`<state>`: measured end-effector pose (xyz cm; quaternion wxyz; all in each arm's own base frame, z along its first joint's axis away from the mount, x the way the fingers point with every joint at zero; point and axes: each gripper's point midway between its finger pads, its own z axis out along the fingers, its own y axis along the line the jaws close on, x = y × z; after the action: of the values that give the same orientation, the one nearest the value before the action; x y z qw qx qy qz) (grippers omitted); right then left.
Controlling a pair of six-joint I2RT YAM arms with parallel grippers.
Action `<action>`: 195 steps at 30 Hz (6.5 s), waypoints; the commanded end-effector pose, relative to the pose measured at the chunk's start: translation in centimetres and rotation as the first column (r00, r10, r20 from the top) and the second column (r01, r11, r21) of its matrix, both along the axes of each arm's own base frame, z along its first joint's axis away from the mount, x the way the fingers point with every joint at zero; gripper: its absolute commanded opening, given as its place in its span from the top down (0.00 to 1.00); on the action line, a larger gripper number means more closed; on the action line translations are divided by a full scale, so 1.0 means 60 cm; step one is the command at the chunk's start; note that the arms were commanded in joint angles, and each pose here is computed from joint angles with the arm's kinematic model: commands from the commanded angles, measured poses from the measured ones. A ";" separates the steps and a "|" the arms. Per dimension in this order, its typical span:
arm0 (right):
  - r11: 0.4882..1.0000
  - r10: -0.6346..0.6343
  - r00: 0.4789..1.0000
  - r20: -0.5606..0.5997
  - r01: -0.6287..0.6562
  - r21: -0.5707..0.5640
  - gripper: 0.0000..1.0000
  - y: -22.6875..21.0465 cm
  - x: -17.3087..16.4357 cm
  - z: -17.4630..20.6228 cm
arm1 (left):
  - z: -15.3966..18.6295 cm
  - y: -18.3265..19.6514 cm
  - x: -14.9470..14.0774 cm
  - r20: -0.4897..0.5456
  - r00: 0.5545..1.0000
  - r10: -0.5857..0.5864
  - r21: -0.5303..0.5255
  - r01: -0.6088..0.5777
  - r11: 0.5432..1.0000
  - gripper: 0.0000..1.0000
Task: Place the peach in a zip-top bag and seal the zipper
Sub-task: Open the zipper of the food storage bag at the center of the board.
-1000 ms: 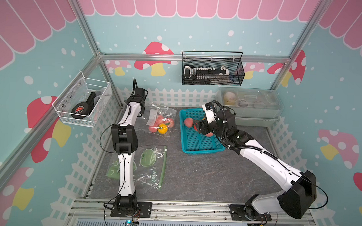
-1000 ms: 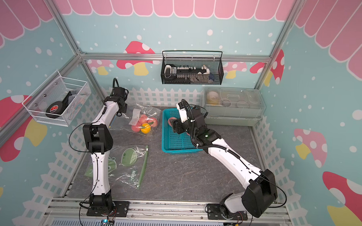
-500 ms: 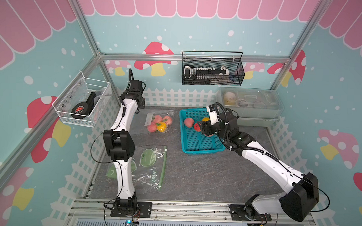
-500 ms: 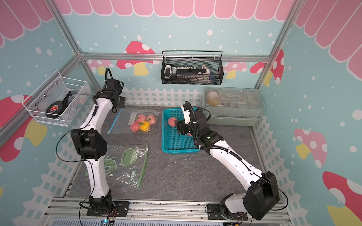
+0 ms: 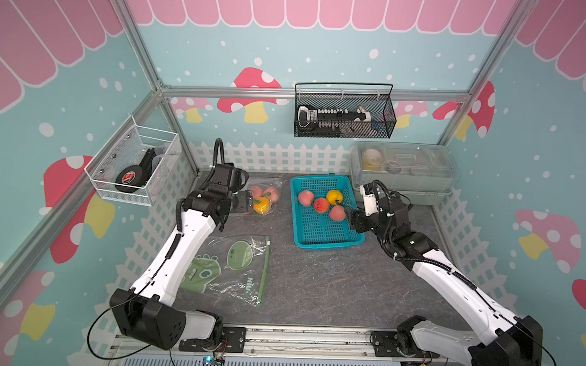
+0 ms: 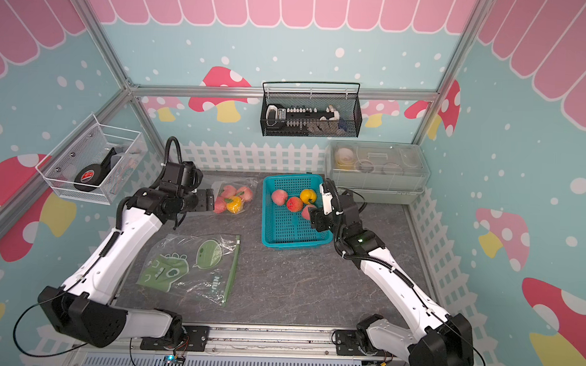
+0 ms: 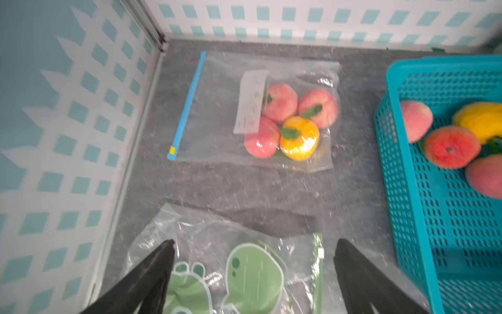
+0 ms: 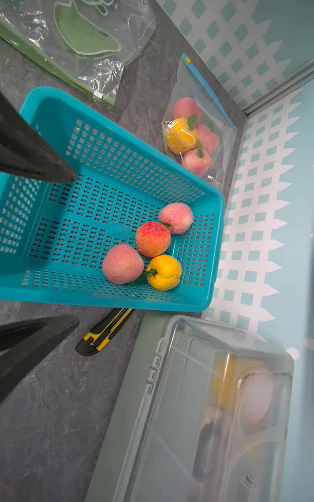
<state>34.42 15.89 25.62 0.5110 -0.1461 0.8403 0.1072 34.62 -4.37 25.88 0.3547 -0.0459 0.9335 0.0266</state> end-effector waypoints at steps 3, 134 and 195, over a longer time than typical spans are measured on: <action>0.999 -0.008 0.999 -0.054 0.006 -0.037 0.22 -0.021 -0.028 -0.023 | -0.017 -0.041 -0.074 -0.018 1.000 0.020 -0.169 -0.022 0.985 0.09; 0.882 0.451 0.869 -0.203 -0.399 0.251 0.23 0.187 -0.093 -0.075 | -0.133 -0.171 -0.185 -0.125 0.976 -0.178 -0.182 0.154 0.971 1.00; 0.968 0.219 0.925 -0.311 -0.245 -0.047 0.53 0.356 -0.038 -0.062 | 0.095 -0.105 -0.166 0.251 0.967 -0.041 -0.284 0.114 0.952 1.00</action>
<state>32.29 36.70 21.65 0.3534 -0.2479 0.8903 0.1449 24.80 -10.67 31.00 0.4550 -0.0756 0.8770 -0.1344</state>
